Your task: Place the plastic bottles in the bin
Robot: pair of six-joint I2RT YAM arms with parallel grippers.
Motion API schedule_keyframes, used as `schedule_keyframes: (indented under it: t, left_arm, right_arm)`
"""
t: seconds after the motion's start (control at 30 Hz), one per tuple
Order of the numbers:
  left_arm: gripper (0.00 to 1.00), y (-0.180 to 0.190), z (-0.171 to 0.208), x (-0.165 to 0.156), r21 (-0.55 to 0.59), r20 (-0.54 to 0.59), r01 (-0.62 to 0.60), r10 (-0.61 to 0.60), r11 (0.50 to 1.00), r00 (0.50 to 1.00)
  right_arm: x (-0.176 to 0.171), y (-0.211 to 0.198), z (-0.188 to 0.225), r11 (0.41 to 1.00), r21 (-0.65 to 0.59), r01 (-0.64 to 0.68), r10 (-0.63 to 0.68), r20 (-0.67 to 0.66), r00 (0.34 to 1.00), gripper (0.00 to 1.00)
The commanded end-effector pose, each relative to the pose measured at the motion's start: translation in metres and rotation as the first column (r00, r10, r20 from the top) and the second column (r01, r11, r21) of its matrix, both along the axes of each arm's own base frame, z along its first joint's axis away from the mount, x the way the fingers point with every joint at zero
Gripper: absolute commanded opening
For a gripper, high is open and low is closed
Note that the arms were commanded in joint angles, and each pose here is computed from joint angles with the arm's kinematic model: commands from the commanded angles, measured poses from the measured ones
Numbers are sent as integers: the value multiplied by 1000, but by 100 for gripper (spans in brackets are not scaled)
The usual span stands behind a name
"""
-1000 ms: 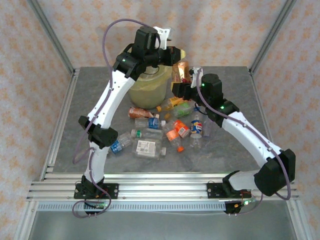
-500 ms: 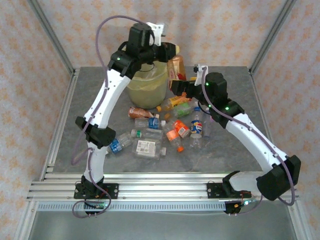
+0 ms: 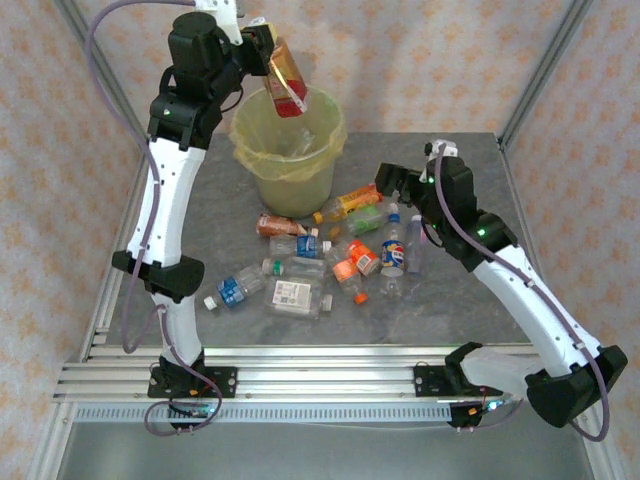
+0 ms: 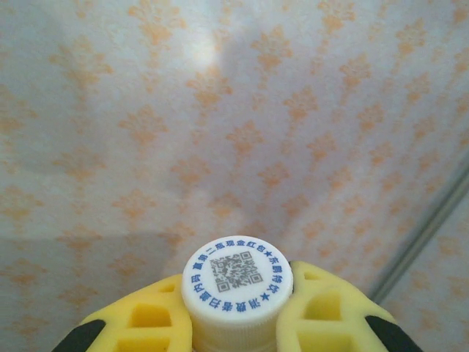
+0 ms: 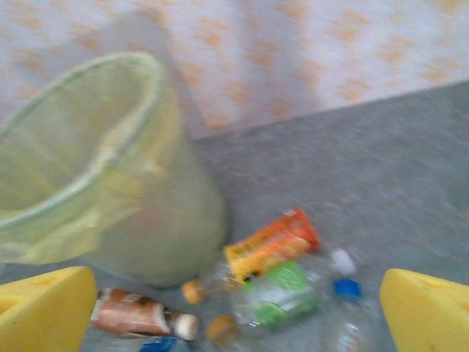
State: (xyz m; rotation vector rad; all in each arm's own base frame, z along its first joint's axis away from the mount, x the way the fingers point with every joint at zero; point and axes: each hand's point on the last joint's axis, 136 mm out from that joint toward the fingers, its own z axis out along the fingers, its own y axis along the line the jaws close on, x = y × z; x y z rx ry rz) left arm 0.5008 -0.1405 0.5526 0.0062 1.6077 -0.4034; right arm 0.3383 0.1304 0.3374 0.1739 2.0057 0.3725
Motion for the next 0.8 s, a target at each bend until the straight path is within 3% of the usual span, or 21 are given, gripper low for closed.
schedule_keyframes:
  t: [0.0, 0.37, 0.43, 0.5, 0.67, 0.77]
  left_arm:
    - [0, 20, -9, 23, 87, 28, -120, 118, 989, 993]
    - [0, 13, -110, 85, 262, -136, -126, 166, 957, 977]
    - [4, 13, -130, 91, 288, -178, -121, 177, 950, 968]
    - [16, 14, -149, 95, 318, -220, -117, 193, 941, 956]
    - [56, 18, -182, 99, 378, -291, -105, 225, 920, 930]
    - [70, 19, -186, 97, 389, -304, -100, 230, 916, 925]
  right_arm:
    - [-14, -43, -21, 972, -98, 215, -225, -103, 969, 99]
    - [-28, -78, -68, 905, -279, 322, -392, -250, 885, 99]
    - [-31, -83, -75, 896, -292, 334, -412, -271, 870, 99]
    - [-32, -87, -84, 893, -291, 342, -424, -293, 857, 99]
    - [-33, -94, -106, 898, -270, 348, -428, -349, 834, 99]
    - [-33, -93, -119, 907, -251, 340, -415, -383, 825, 99]
